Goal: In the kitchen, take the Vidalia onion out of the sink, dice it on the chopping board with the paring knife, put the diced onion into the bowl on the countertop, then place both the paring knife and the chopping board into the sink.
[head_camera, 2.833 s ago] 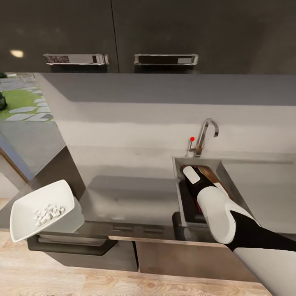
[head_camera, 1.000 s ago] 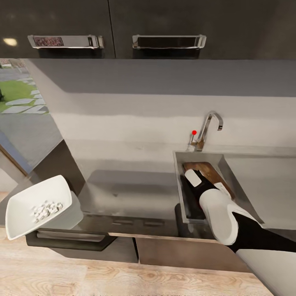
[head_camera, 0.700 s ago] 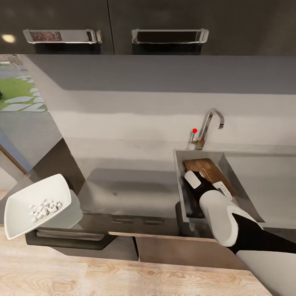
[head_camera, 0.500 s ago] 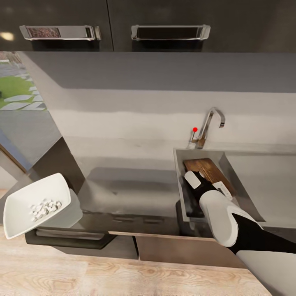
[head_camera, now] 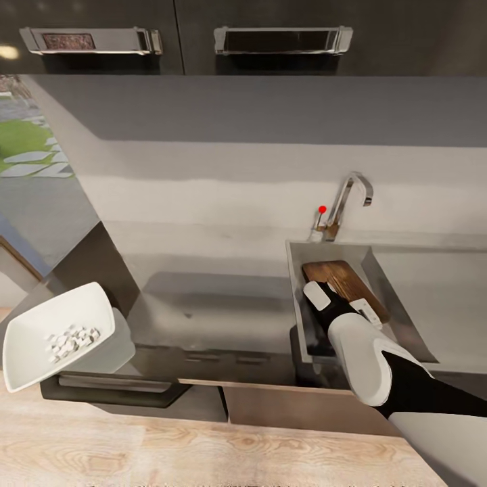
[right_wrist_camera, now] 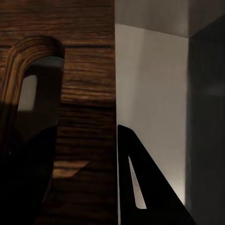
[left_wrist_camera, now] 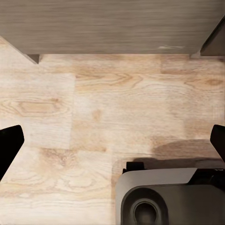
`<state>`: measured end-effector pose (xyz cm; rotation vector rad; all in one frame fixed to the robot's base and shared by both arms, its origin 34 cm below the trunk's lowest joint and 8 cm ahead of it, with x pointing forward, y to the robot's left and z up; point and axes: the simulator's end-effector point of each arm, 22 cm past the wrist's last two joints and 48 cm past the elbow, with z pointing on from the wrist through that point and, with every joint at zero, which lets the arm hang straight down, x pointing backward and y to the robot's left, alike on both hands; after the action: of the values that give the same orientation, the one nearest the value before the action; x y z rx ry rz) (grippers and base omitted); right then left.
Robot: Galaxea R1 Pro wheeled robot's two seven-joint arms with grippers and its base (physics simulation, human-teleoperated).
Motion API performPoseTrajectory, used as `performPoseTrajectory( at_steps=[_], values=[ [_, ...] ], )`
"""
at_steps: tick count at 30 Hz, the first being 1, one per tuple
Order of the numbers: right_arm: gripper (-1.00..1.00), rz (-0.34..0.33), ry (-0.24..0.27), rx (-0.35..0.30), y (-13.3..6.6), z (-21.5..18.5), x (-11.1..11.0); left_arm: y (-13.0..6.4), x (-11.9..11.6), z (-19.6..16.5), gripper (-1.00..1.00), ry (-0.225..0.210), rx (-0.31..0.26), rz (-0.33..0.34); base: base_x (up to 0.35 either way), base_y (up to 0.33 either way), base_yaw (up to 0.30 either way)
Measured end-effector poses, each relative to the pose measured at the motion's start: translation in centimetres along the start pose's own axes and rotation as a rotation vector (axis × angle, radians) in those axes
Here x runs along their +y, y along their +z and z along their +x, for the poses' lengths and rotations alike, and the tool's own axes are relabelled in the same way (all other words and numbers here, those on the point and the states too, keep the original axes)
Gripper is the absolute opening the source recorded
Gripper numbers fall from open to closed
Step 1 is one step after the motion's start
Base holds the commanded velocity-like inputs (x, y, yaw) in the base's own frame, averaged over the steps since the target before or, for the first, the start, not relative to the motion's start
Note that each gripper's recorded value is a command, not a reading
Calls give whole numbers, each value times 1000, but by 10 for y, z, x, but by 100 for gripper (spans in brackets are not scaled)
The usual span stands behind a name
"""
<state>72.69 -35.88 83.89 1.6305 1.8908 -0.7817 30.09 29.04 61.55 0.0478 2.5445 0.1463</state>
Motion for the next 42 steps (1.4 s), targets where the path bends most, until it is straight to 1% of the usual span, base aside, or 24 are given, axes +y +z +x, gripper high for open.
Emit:
performPoseTrajectory(
  at_steps=[9, 10, 20, 23, 24, 26, 27, 28, 30, 31, 32, 34, 35, 37, 40, 42],
  values=[
    [-100, 4, -3, 1, 2, 2, 0, 0, 0, 2, 100, 0, 5, 0, 0, 0, 0],
    [100, 4, -4, 0, 2, 2, 0, 0, 0, 2, 100, 0, 5, 0, 0, 0, 0],
    [100, 4, -1, 1, 2, 2, 0, 0, 0, 2, 100, 0, 5, 0, 0, 0, 0],
    [100, 1, 9, 1, -1, 1, 2, 0, 0, 2, 100, 0, 5, 0, 0, 0, 0],
    [100, -4, 8, -2, -3, 0, 3, 0, 0, 2, 100, 0, 5, 0, 0, 0, 0],
    [100, -35, 10, -34, -10, -11, 13, 0, 0, 2, 100, 0, 5, 0, 0, 0, 0],
    [100, -74, 7, -70, -19, -26, 26, 0, 0, 2, 100, 0, 5, 0, 0, 0, 0],
    [100, -127, -6, -106, -35, -46, 43, 0, 0, 2, 100, 0, 4, 0, 0, 0, 0],
    [100, -208, -27, -126, -64, -69, 66, 0, 0, 2, 100, 0, 5, 0, 0, 0, 0],
    [100, -252, -37, -136, -80, -90, 78, 0, 0, 2, 100, 0, 4, 0, 0, 0, 0],
    [100, -289, -43, -142, -95, -109, 85, 0, 0, 2, 100, 0, 4, 0, 0, 0, 0],
    [100, -333, -53, -150, -112, -132, 92, 0, 0, 2, 100, 1, 5, 0, 0, 0, 0],
    [100, -353, -58, -154, -120, -141, 94, 0, 0, 2, 100, 1, 5, -1, 0, 0, 0],
    [100, -383, -75, -156, -127, -148, 99, 0, 0, 2, 100, 1, 6, -1, -35, 0, 0],
    [100, -494, -131, -146, -141, -147, 119, 0, 0, 2, 100, 1, 6, 0, -236, 0, 0],
    [100, -596, -184, -127, -146, -135, 131, 0, 0, 2, 100, 1, 7, 0, -326, 0, 0]
  ],
)
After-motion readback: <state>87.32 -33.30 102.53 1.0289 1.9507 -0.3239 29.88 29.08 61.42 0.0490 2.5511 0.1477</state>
